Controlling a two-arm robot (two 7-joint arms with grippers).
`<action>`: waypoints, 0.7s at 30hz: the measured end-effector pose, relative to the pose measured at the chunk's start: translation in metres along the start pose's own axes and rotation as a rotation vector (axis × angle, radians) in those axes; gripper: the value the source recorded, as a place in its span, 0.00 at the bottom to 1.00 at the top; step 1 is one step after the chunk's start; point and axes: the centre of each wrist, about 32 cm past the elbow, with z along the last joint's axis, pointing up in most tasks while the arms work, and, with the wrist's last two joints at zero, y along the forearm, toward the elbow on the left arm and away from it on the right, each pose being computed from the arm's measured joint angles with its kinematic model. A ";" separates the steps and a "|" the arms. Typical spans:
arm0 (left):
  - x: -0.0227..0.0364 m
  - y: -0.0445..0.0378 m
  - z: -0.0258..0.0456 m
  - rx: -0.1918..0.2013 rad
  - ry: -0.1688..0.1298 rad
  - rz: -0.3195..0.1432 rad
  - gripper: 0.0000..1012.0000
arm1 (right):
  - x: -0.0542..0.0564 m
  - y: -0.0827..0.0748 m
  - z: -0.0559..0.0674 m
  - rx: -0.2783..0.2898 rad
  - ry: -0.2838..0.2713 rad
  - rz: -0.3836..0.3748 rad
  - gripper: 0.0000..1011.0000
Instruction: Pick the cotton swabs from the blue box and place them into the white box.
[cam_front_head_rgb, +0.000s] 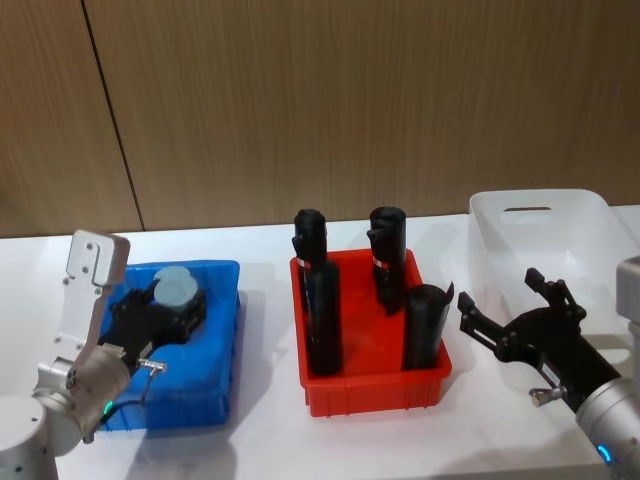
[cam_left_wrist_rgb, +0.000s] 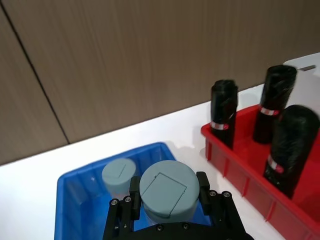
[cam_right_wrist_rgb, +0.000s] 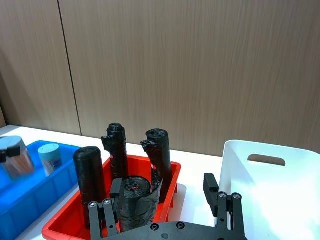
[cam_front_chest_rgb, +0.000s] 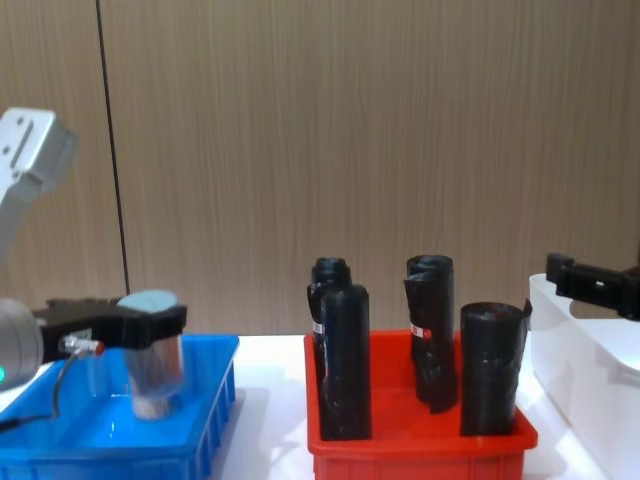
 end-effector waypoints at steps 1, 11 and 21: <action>0.0000 0.0003 0.0015 -0.008 -0.006 -0.007 0.66 | 0.000 0.000 0.000 0.000 0.000 0.000 0.99; 0.0013 0.0041 0.0204 -0.086 -0.060 -0.140 0.66 | 0.000 0.000 0.000 0.000 0.000 0.000 0.99; 0.0038 0.0039 0.0349 -0.146 -0.079 -0.298 0.66 | 0.000 0.000 0.000 0.000 0.000 0.000 0.99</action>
